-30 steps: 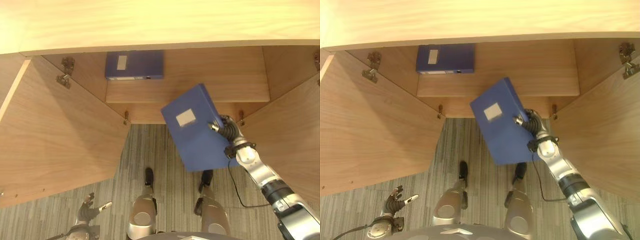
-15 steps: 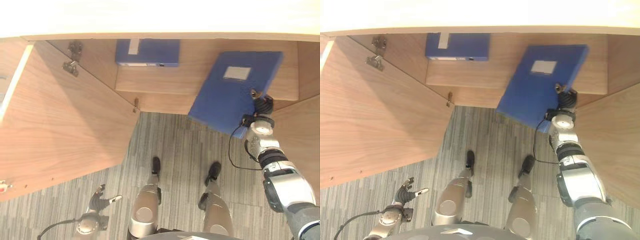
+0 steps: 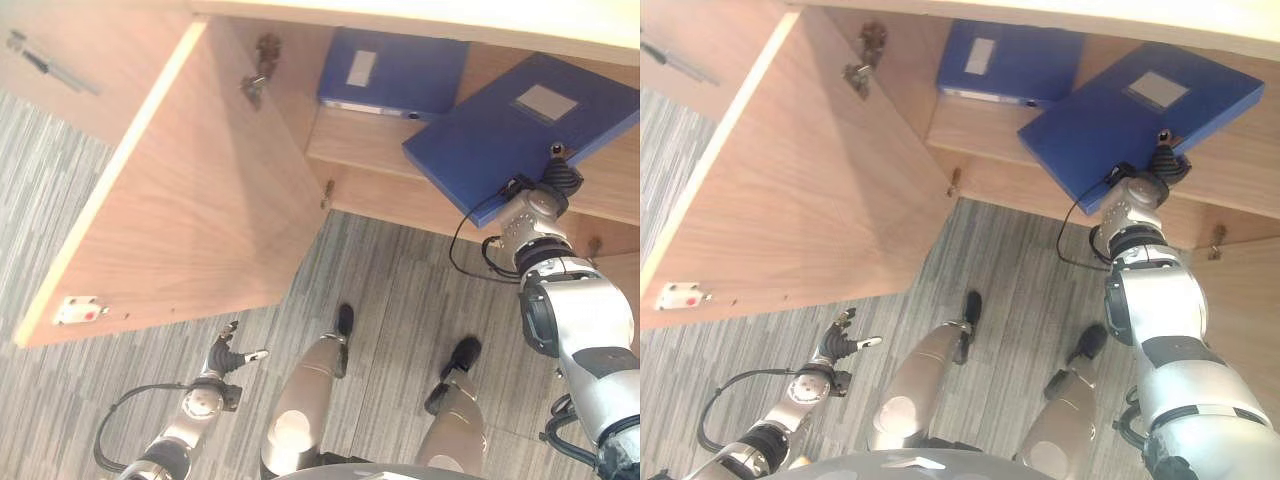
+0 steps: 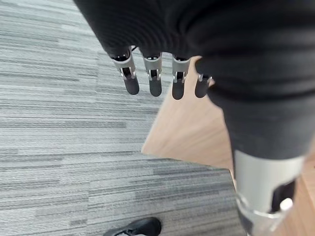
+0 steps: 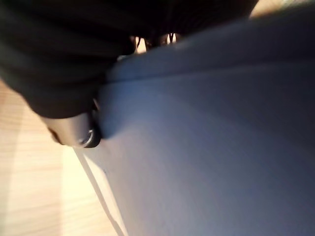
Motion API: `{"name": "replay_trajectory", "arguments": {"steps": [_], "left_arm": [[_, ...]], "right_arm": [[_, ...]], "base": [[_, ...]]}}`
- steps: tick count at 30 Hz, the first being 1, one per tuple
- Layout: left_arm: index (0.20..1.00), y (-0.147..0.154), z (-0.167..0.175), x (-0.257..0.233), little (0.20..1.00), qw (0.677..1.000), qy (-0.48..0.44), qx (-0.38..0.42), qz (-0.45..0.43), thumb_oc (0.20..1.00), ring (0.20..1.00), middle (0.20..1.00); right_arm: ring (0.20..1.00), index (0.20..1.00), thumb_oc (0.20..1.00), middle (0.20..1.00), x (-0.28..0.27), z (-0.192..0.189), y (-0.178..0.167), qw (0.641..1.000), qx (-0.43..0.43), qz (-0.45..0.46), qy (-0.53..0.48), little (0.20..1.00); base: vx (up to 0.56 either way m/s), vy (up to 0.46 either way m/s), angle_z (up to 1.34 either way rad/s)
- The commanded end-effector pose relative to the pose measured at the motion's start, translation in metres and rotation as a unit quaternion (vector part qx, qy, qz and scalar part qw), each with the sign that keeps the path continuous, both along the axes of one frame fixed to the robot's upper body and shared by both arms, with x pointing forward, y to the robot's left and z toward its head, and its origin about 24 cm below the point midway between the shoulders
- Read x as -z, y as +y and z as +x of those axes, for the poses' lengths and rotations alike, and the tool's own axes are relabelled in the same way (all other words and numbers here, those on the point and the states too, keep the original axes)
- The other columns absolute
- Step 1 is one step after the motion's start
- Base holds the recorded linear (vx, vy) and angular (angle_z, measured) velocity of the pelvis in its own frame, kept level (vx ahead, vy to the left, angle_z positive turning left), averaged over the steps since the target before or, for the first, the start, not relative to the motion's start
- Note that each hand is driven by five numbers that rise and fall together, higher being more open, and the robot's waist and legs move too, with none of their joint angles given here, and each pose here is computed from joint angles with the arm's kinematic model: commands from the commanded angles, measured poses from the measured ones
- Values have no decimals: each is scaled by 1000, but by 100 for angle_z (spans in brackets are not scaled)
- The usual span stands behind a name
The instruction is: Put the empty folder in the office cabinet
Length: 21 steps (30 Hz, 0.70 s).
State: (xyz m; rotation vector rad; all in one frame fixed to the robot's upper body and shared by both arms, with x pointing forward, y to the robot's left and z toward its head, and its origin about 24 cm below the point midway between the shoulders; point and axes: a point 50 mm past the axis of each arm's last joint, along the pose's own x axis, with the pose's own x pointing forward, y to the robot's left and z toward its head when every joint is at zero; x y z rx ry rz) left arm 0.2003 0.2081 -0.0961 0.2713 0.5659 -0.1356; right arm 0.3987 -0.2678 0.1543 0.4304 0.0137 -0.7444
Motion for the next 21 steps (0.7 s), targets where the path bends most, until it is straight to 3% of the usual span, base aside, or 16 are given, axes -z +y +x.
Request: {"name": "replay_trajectory", "arguments": {"steps": [1,2,8,14,21], "left_arm": [[1000,19,-18,6,1000,999,20,-10,29,1000,1000,1000],[1000,12,-16,5,1000,1000,16,-1,24,1000,1000,1000],[1000,2,-15,7,1000,999,20,16,22,1000,1000,1000],[1000,-7,-28,16,1000,999,43,25,10,1000,1000,1000],[1000,5,-48,35,1000,994,107,-16,27,1000,1000,1000]], "right_arm": [[200,200,200,200,-12,-17,-44,995,92,16,-35,200],[200,200,200,200,-5,-26,-55,987,139,64,-37,200],[200,200,200,200,3,-42,-78,967,208,136,-50,200],[200,200,200,200,13,-53,-89,960,241,139,-36,200],[200,200,200,200,21,-66,-100,940,298,161,-36,200]], "base": [[140,-79,48],[140,-79,48],[130,-113,81],[74,-118,-2],[81,-84,-1]]}}
